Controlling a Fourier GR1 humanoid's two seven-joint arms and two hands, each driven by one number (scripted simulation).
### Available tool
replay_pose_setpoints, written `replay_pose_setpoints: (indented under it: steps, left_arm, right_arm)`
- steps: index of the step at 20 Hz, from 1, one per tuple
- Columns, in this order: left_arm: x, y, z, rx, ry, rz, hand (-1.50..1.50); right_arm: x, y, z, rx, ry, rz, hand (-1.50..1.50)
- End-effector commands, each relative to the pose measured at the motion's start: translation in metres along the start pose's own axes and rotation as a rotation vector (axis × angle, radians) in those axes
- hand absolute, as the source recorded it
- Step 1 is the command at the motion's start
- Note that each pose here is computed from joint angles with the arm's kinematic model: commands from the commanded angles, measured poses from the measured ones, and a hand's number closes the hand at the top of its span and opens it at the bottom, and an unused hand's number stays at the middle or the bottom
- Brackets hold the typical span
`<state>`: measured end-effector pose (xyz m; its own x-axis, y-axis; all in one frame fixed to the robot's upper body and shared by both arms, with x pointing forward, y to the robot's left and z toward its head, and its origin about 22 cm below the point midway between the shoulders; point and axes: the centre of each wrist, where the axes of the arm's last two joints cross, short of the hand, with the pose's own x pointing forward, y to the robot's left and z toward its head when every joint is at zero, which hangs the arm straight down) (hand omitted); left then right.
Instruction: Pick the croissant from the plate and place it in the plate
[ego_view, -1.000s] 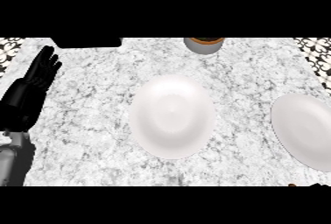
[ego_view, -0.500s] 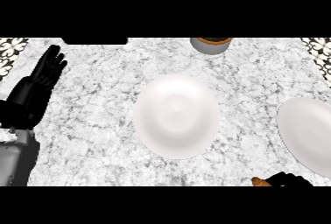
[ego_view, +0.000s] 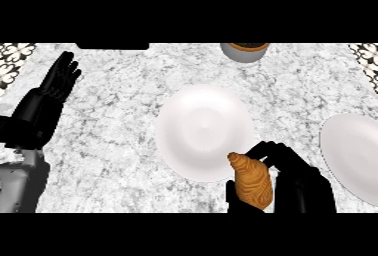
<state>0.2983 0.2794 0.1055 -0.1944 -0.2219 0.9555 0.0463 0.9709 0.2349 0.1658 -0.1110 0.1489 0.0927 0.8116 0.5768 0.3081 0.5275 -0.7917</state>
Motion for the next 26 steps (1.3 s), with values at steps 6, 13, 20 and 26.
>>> replay_pose_setpoints:
  steps: [6, 13, 20, 26]
  left_arm:
    - [-0.006, 0.001, 0.003, -0.018, -0.006, -0.008, 0.0]
    - [-0.011, -0.002, -0.003, -0.001, -0.012, -0.006, 0.0]
    - [-0.002, -0.012, -0.01, -0.026, -0.015, -0.001, 0.0]
    - [0.009, -0.02, -0.016, -0.02, -0.044, 0.001, 0.0]
  right_arm:
    - [0.042, 0.056, -0.084, 0.072, 0.105, -0.015, 1.5]
    - [0.029, 0.126, -0.118, 0.074, 0.122, 0.078, 1.5]
    - [0.012, 0.155, -0.144, 0.114, 0.25, -0.036, -1.5]
    - [0.004, 0.178, -0.15, 0.124, 0.215, -0.154, -1.5]
